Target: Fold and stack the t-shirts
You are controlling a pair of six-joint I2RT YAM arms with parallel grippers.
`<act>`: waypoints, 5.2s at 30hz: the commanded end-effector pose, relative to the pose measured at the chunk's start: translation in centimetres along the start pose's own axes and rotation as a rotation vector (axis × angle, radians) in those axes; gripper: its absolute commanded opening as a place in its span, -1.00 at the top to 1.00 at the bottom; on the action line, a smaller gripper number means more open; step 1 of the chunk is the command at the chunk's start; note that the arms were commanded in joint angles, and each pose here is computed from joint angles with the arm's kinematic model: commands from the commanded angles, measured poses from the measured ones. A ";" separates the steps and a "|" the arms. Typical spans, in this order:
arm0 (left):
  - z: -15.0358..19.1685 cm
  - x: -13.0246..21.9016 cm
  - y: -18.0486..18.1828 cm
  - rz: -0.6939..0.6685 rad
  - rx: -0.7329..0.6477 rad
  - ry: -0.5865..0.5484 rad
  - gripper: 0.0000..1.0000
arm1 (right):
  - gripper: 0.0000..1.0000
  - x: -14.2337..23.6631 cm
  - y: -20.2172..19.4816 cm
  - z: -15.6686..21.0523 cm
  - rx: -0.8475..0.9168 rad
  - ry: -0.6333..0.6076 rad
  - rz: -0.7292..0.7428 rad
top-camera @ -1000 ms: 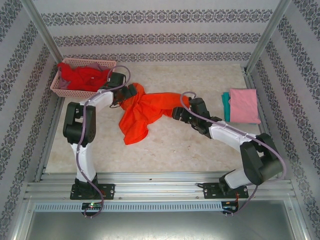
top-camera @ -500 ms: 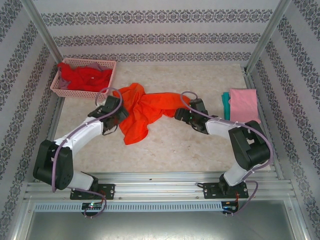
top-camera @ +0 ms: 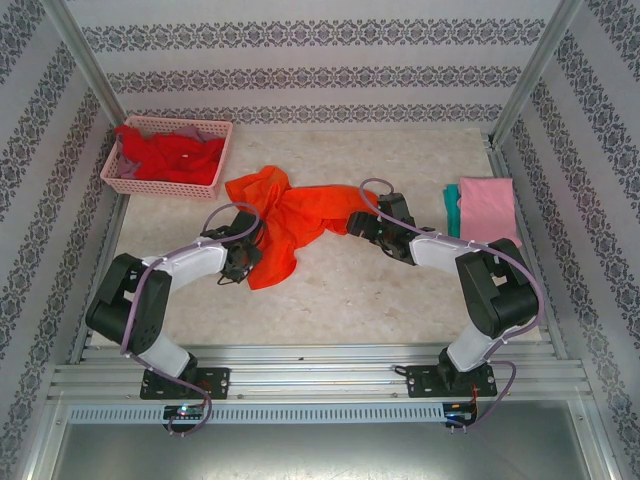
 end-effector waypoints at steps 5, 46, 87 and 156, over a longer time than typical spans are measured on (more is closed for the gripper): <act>0.0 -0.4 -1.6 0.058 0.041 0.017 0.22 | -0.73 0.3 -0.2 -0.2 0.008 -0.010 -0.004; -6.3 9.6 1.2 0.129 0.003 -0.240 1.00 | 1.00 11.2 1.3 -8.3 0.000 -0.303 -0.067; -8.9 3.1 1.8 0.016 -0.047 -0.099 1.00 | 0.01 3.1 -4.9 -3.0 -0.414 -0.071 -0.040; -7.9 0.3 4.6 -0.002 -0.018 -0.015 1.00 | -0.29 5.5 -6.6 -3.9 -0.207 -0.086 0.050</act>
Point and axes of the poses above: each hand's point on the last joint's axis, 136 mm out from that joint toward the fingers, its own x axis back along the fingers, its own y axis along the line the jaws close on, z = x × y, the point moved 9 cm from there along x, back along the fingers, and after that the axes turned 5 degrees about -x, right-handed, at the moved point
